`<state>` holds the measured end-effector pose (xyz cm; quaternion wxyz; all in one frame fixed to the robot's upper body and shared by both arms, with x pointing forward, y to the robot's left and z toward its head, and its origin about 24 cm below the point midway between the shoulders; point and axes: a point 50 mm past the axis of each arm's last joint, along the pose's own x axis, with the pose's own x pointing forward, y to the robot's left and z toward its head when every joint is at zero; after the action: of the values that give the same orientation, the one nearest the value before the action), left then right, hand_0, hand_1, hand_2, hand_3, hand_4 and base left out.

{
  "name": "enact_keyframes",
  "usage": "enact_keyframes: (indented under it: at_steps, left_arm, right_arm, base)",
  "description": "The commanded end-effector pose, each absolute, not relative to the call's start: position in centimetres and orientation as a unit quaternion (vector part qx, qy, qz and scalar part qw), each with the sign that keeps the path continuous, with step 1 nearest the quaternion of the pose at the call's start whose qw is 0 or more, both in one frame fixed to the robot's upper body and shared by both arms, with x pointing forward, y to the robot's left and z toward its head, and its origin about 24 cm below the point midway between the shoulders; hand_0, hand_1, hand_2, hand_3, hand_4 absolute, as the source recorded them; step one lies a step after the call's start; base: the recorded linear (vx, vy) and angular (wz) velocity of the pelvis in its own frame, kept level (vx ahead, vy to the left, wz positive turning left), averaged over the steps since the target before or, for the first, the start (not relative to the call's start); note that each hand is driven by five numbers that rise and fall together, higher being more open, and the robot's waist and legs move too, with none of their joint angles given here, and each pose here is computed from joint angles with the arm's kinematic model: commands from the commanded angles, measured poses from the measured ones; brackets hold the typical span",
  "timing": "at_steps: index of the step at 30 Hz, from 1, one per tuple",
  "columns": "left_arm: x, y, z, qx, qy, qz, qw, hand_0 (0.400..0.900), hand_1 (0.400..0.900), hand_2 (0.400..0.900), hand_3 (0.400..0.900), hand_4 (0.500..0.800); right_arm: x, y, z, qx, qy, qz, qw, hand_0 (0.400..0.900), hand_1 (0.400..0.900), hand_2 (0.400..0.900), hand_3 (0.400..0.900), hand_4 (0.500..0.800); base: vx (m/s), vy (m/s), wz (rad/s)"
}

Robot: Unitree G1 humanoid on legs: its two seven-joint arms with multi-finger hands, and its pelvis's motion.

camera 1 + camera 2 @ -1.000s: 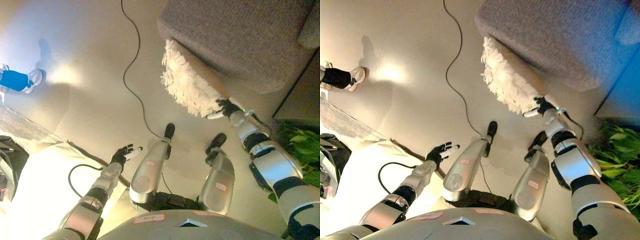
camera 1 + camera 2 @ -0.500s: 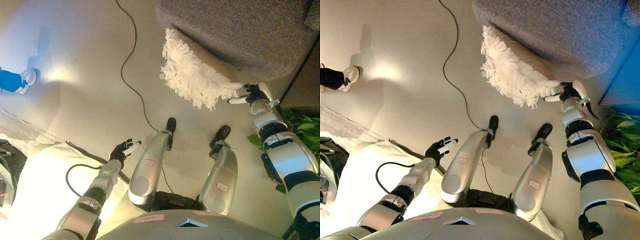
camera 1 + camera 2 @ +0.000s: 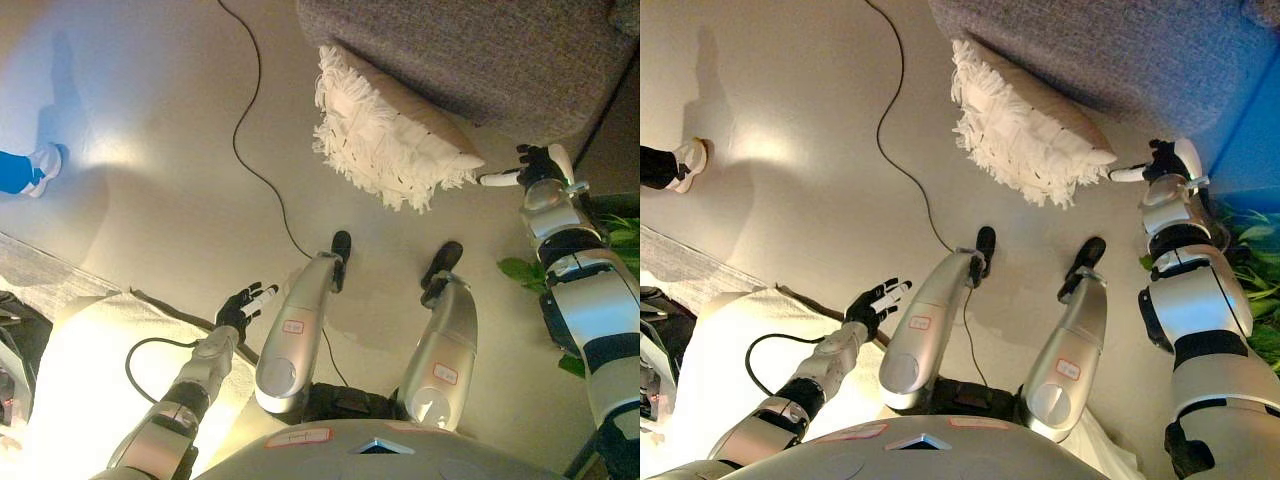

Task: Pick up the pillow and put it on the sofa.

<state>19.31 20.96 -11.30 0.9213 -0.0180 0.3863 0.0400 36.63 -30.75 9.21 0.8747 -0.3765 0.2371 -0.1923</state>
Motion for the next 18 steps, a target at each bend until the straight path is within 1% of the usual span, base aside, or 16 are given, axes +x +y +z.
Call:
enact_keyframes:
  at_steps: [1, 7, 18]
  left_arm:
    - [16.1, 24.1, -11.8, -0.017, 0.4, 0.086, 0.912, 0.9, 0.9, 0.9, 0.9, 0.8]
    - [15.8, 24.2, -11.9, -0.027, 0.401, 0.091, 0.911, 0.9, 0.9, 0.9, 0.9, 0.8]
    - [15.7, 23.2, -11.8, -0.047, 0.392, 0.084, 0.915, 0.9, 0.9, 0.9, 0.9, 0.8]
  right_arm:
    - [37.8, -32.7, 15.9, -0.407, 0.152, -0.234, 0.87, 0.9, 0.9, 0.9, 0.9, 0.8]
    - [38.6, -31.3, 16.8, -0.401, 0.142, -0.213, 0.88, 0.9, 0.9, 0.9, 0.9, 0.8]
    - [39.7, -29.4, 18.5, -0.386, 0.121, -0.191, 0.894, 0.9, 0.9, 0.9, 0.9, 0.8]
  base:
    - [0.01, 0.033, 0.04]
    - [0.018, 0.039, 0.01]
    - [0.015, 0.046, 0.07]
